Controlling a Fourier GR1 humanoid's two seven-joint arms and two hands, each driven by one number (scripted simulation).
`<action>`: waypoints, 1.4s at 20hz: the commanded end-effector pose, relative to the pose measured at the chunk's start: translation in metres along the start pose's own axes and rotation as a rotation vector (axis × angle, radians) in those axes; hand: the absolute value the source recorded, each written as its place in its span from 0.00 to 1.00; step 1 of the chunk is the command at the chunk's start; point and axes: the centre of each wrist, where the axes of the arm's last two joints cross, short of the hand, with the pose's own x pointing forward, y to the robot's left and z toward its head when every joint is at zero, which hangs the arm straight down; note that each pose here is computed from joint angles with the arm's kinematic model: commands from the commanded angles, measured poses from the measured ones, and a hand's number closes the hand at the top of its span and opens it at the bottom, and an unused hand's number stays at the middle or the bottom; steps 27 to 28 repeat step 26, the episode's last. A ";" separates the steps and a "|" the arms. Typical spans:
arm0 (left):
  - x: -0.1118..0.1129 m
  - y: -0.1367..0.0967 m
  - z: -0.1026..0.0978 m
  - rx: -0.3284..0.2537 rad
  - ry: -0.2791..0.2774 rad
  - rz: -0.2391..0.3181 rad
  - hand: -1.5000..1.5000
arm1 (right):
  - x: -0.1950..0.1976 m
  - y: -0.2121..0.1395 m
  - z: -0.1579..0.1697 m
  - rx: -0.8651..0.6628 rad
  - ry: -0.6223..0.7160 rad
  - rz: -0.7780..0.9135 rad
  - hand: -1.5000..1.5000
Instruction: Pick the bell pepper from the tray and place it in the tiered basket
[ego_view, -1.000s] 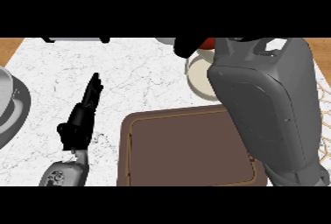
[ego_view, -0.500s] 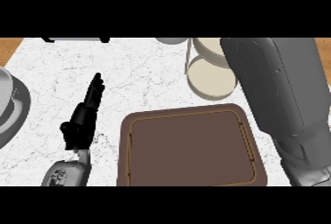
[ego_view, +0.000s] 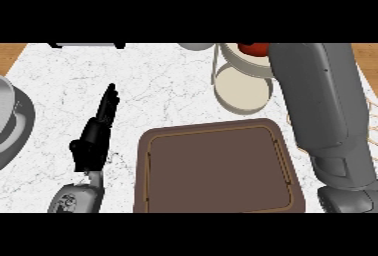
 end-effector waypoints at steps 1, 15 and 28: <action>0.005 0.011 0.008 -0.010 -0.005 0.005 0.50 | -0.024 0.000 -0.016 -0.002 0.004 -0.164 0.00; -0.001 0.006 0.001 0.021 0.024 0.003 0.50 | -0.127 -0.073 0.004 -0.243 0.249 -0.567 0.00; 0.004 0.014 0.008 0.033 0.036 0.011 0.50 | -0.296 -0.103 0.094 -0.269 0.194 -0.699 0.00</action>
